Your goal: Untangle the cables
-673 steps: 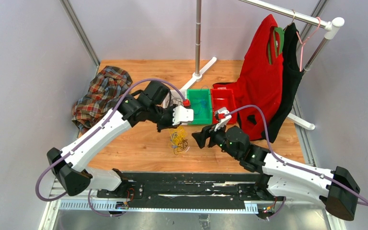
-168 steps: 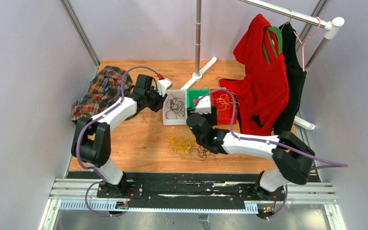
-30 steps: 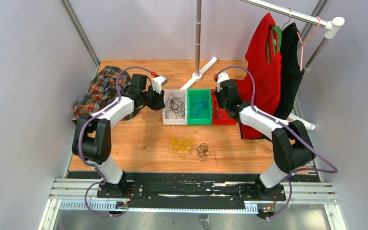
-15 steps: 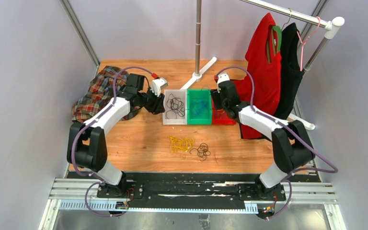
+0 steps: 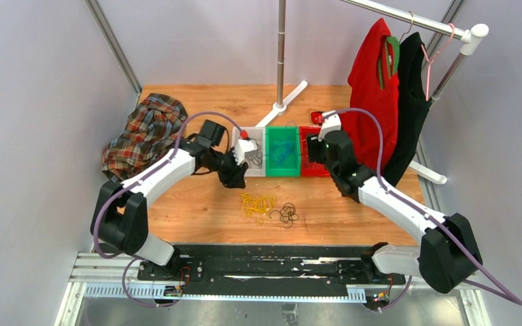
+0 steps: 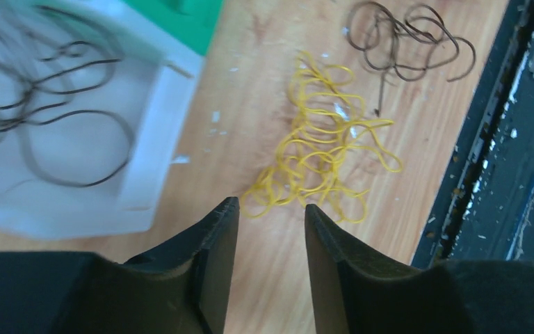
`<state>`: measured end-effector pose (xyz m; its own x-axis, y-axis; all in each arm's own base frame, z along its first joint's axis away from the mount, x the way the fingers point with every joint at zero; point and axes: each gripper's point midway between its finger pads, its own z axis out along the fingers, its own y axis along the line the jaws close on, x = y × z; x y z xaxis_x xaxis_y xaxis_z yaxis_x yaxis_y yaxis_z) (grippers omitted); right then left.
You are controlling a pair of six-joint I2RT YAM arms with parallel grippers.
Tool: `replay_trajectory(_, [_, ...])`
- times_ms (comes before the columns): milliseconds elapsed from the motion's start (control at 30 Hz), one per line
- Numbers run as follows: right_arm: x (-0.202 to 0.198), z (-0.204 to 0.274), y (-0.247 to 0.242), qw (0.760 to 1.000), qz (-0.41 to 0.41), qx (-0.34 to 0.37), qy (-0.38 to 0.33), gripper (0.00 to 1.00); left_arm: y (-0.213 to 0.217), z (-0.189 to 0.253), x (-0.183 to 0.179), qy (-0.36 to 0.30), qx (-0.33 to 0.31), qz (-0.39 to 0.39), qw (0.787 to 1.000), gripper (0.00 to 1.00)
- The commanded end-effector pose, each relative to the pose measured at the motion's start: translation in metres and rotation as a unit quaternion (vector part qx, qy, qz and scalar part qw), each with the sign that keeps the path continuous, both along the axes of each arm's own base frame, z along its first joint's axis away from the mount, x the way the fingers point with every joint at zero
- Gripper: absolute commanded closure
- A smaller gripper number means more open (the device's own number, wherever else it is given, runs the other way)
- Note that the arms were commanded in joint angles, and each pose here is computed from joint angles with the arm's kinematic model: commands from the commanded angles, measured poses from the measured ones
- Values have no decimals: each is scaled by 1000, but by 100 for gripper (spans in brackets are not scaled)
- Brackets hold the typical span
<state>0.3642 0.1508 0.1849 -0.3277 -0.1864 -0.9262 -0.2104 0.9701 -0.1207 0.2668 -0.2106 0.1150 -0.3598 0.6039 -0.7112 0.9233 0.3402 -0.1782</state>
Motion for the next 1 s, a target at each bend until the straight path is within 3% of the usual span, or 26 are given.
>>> replay_trajectory(0, [-25,-21,13,998,18,52,7,41,-13,-30,-20,33,26,-28,999,57])
replay_trajectory(200, [-40,-32,22,997,36,63,15,44,-12,-54,-27,6,59,-82,995,58])
replay_trajectory(467, [-46,-30,36,995,49,82,12,51,-12,-71,-23,7,81,-110,991,79])
replay_trajectory(533, [-47,-28,38,995,51,88,11,52,-10,-70,-27,0,80,-122,989,80])
replay_trajectory(833, [-47,-21,42,994,56,94,6,53,2,-67,-41,-33,92,-165,981,53])
replay_trajectory(967, [-49,-21,41,993,54,100,7,56,-2,-72,-22,-47,101,-133,985,58])
